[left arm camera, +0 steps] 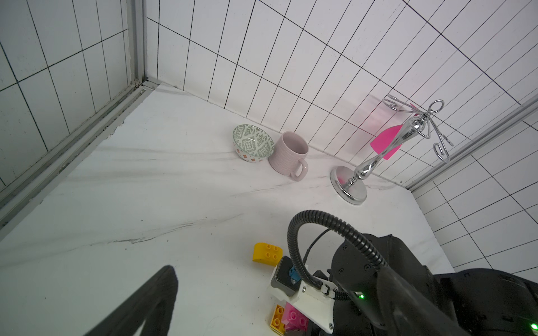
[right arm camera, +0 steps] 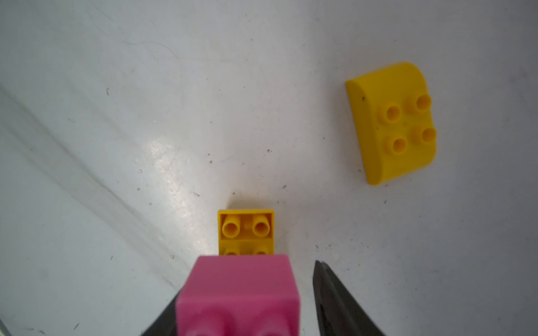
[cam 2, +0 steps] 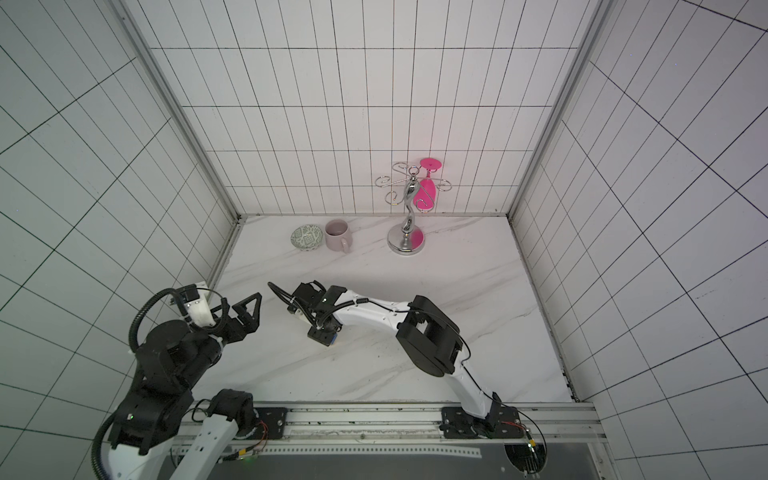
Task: Assemble the letter s with lego
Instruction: Assemble the lego brick with the lego brick.
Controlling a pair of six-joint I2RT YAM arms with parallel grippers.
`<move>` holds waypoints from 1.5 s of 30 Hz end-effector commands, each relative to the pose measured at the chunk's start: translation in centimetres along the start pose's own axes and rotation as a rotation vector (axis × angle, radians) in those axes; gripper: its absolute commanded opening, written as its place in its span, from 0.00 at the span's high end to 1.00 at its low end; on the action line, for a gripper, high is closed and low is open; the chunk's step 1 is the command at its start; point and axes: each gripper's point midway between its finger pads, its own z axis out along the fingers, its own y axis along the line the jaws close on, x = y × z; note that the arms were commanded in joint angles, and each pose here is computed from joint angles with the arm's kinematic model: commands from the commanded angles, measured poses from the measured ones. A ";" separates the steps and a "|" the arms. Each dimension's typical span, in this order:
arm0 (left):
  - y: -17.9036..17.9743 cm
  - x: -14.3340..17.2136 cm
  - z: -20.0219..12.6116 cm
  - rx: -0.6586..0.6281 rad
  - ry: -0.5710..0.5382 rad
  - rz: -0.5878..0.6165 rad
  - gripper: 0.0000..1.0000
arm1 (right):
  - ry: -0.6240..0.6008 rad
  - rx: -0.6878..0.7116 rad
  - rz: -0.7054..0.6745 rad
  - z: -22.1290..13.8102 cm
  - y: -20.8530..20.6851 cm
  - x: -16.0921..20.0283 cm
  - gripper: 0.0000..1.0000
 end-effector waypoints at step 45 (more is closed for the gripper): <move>-0.3 0.5 0.9 0.014 0.042 0.022 0.01 | -0.483 -0.840 1.218 -3.6 0.5 3.5 0.06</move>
